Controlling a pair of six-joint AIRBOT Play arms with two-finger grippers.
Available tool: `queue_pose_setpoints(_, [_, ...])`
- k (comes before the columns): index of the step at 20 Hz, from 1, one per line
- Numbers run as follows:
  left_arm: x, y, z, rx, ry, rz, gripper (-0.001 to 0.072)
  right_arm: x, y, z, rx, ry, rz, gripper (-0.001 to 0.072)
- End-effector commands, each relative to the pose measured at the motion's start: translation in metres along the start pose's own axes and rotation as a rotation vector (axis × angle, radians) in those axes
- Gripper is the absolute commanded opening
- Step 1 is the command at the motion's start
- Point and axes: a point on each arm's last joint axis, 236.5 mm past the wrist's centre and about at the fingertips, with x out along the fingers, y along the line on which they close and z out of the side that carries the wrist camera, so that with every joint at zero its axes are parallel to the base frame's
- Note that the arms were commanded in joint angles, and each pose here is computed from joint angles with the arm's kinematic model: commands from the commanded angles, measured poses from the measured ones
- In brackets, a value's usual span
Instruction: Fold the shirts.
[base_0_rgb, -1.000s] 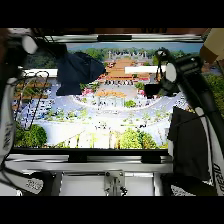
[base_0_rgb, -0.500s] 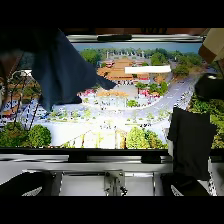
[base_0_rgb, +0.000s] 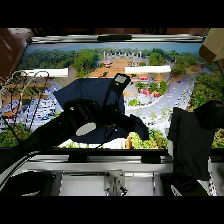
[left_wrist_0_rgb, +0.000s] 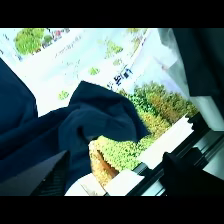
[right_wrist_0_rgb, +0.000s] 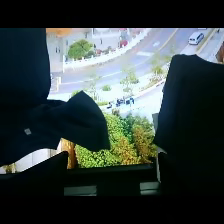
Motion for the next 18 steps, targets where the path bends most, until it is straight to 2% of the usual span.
queue_pose_setpoints(1, [-0.001,0.048,-0.026,-0.034,0.185,0.12,0.0708,0.039,0.004,-0.024,-0.01,0.101,-0.012,0.0674])
queue_pose_setpoints(3, [-0.046,0.098,-0.021,0.032,0.242,0.188,0.0708,0.067,0.003,-0.039,-0.026,0.153,-0.035,0.0673])
queue_pose_setpoints(4, [-0.071,0.127,-0.021,0.013,0.251,0.226,0.0708,0.081,0.002,-0.048,-0.035,0.182,-0.046,0.0673])
queue_pose_setpoints(6, [-0.113,0.18,-0.04,-0.12,0.282,0.291,0.0706,0.107,0.0,-0.069,-0.054,0.245,-0.063,0.0673])
queue_pose_setpoints(9, [-0.131,0.224,-0.107,-0.386,0.336,0.254,0.0707,0.142,0.011,-0.1,-0.101,0.319,-0.01,0.0673])
queue_pose_setpoints(13, [-0.107,0.241,-0.203,-0.695,0.376,0.198,0.0707,0.174,0.032,-0.134,-0.112,0.376,0.093,0.0673])
queue_pose_setpoints(18, [-0.069,0.242,-0.249,-0.871,0.344,0.155,0.0706,0.194,0.037,-0.154,-0.089,0.398,0.123,0.0673])
